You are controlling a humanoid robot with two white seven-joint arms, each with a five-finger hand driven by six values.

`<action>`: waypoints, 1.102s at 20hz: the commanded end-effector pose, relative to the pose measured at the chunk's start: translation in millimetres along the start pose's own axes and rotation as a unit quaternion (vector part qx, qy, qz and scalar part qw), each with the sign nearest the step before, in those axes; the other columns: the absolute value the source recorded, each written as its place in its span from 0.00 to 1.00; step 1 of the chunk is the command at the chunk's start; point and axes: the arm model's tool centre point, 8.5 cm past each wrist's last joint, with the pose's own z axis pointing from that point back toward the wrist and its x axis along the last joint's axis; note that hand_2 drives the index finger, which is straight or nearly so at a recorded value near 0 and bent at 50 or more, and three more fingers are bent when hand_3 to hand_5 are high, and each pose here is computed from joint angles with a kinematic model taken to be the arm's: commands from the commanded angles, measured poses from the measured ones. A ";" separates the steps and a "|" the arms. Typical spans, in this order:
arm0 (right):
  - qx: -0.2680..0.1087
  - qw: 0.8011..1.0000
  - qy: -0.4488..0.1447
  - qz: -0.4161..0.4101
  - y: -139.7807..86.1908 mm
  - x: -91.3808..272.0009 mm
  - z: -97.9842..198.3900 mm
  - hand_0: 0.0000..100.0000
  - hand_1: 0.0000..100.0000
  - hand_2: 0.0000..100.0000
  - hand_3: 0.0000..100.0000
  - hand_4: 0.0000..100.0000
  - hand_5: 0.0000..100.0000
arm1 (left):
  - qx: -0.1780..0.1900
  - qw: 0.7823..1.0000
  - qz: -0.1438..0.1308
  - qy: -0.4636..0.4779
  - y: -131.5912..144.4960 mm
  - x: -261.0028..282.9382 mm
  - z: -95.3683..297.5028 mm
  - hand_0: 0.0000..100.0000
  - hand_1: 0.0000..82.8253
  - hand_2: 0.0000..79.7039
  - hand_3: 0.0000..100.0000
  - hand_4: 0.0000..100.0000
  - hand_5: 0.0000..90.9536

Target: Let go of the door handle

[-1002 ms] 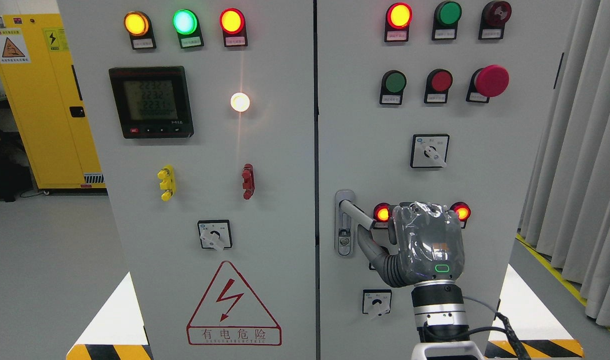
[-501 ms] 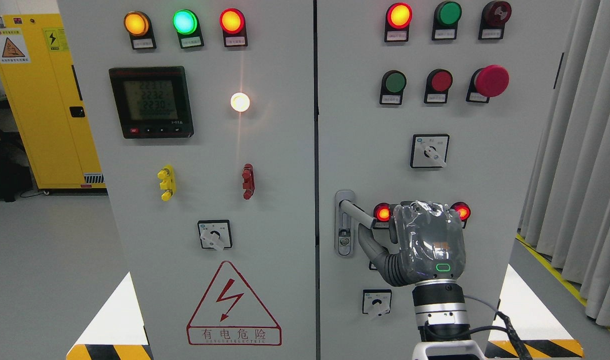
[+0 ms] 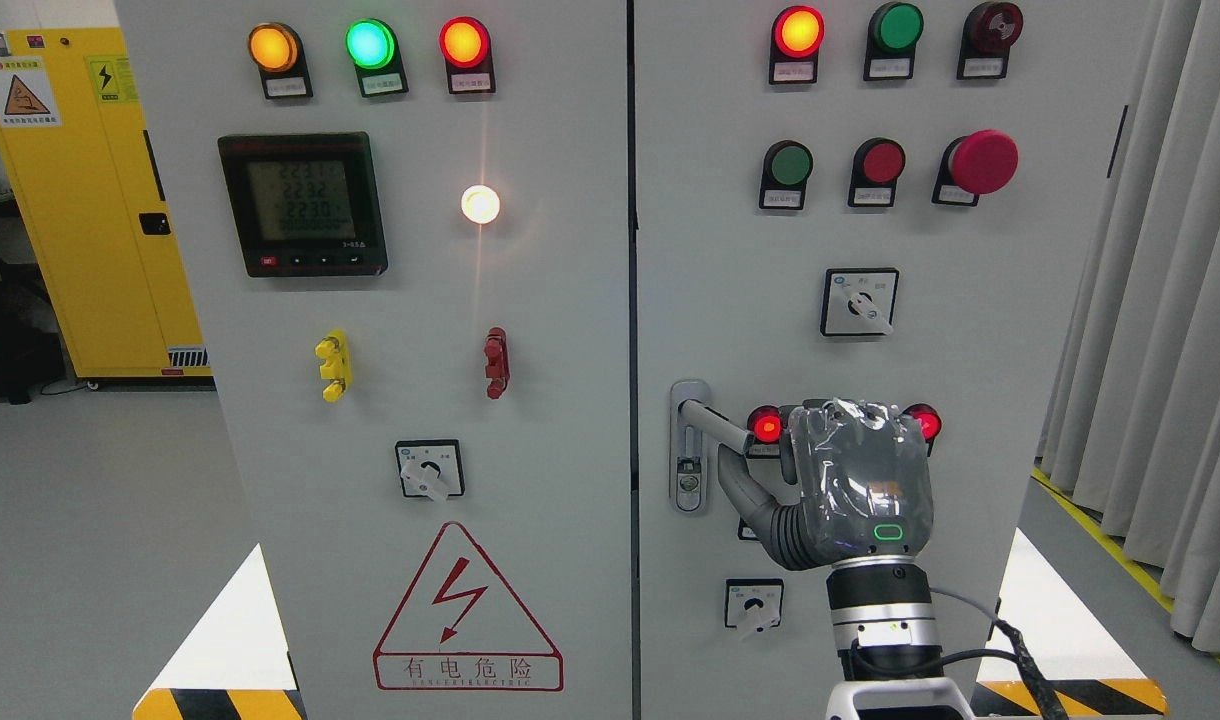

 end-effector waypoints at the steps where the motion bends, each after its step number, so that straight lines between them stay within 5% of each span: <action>1: -0.001 1.000 0.000 0.004 -0.4 -2.1 -0.2 0.37 0.41 0.95 1.00 1.00 1.00 | -0.001 1.000 0.001 -0.006 -0.7 4.2 -0.3 0.12 0.67 0.00 0.00 0.00 0.00; 22: -0.007 1.000 -0.002 0.003 -4.1 -1.4 -3.0 0.38 0.41 0.95 1.00 1.00 1.00 | -0.001 1.000 0.001 -0.006 -0.7 4.2 -0.3 0.12 0.67 0.00 0.00 0.00 0.00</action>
